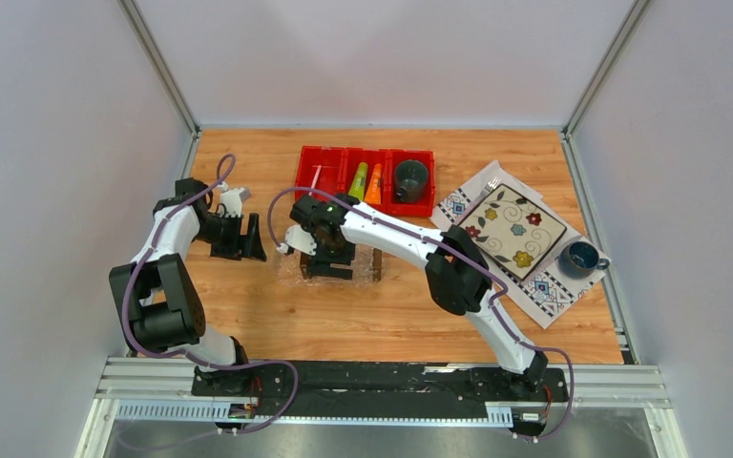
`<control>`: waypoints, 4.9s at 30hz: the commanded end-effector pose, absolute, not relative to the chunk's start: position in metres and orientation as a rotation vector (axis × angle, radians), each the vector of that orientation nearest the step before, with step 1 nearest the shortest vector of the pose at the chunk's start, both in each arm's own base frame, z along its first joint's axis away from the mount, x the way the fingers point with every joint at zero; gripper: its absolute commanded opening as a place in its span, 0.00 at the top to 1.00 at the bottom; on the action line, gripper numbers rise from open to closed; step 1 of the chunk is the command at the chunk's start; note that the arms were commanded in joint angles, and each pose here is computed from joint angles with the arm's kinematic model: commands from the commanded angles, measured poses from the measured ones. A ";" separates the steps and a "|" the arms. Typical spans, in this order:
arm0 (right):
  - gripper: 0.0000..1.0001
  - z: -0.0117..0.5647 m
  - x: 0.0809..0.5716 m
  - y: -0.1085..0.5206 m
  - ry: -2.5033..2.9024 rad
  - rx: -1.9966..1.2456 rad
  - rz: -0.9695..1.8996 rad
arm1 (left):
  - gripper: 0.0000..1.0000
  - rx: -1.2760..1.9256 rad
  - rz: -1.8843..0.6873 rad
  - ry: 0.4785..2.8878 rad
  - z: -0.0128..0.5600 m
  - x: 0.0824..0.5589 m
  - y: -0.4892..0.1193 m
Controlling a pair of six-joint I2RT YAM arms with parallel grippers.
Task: Prepare toiletry sets of a toothbrush and toothpaste on the tray
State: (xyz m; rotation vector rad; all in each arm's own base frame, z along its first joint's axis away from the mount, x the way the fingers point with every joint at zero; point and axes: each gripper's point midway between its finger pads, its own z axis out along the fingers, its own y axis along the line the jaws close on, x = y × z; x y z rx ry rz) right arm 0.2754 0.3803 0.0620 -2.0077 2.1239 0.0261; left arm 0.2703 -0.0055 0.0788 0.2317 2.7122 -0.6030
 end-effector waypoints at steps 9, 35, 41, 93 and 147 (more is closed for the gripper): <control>0.36 0.096 0.279 0.383 2.085 -1.933 0.010 | 0.14 0.273 -0.611 2.668 0.088 0.269 -0.007; 0.00 0.101 0.282 0.383 2.069 -1.930 0.002 | 0.14 0.295 -0.627 2.669 0.088 0.267 -0.008; 0.00 0.115 0.282 0.383 2.060 -1.905 0.014 | 0.14 0.301 -0.627 2.663 0.091 0.267 -0.009; 0.34 0.129 0.485 0.222 2.206 -1.353 0.009 | 0.14 0.420 -0.609 2.544 0.120 0.262 -0.016; 0.75 0.089 0.501 0.196 1.989 -1.751 -0.247 | 0.15 0.378 -0.667 2.609 0.105 0.279 -0.012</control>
